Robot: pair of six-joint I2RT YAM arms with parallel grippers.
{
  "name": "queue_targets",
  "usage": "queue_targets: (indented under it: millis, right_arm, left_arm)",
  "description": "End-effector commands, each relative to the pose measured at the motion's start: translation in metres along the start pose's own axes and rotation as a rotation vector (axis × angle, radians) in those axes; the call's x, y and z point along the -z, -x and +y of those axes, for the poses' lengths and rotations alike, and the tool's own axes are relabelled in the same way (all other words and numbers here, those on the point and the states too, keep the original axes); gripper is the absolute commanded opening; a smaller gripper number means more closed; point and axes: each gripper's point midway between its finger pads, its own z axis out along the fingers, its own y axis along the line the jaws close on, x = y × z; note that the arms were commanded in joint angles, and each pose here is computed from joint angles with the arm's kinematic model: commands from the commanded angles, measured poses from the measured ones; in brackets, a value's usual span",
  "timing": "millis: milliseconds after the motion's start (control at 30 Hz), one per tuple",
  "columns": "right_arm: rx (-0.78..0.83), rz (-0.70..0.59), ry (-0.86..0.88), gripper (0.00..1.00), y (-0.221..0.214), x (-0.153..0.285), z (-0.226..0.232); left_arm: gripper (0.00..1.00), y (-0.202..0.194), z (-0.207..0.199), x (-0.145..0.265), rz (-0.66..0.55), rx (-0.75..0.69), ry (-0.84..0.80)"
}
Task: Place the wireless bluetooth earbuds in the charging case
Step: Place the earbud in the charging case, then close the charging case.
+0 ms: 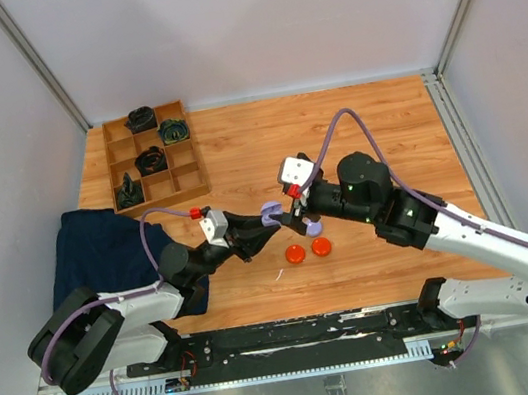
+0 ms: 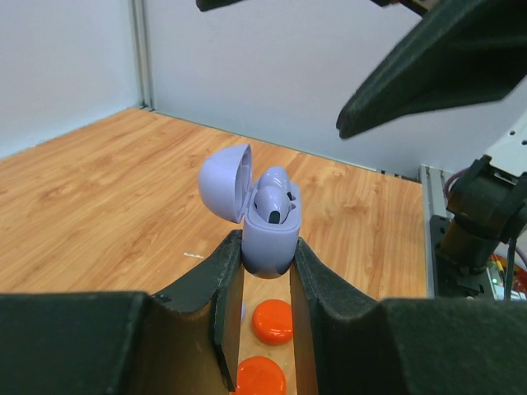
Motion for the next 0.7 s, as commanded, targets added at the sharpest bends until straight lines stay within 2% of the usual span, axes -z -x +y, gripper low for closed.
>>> queue_targets:
  millis: [0,267,667]
  right_arm:
    - [-0.04,0.018,0.215,0.79,0.0,0.013,0.018]
    - [-0.092,0.054,0.418,0.83,-0.017,0.02,0.034]
    - [-0.105,0.083,0.516,0.83,-0.032,0.007,0.047]
  left_arm:
    - [0.0,0.004,-0.008,0.0,-0.002,-0.059,-0.06]
    - [0.0,0.002,-0.018,-0.001,0.01,-0.076,-0.125]
    - [0.0,0.002,-0.016,-0.005,0.009,-0.023,-0.116]
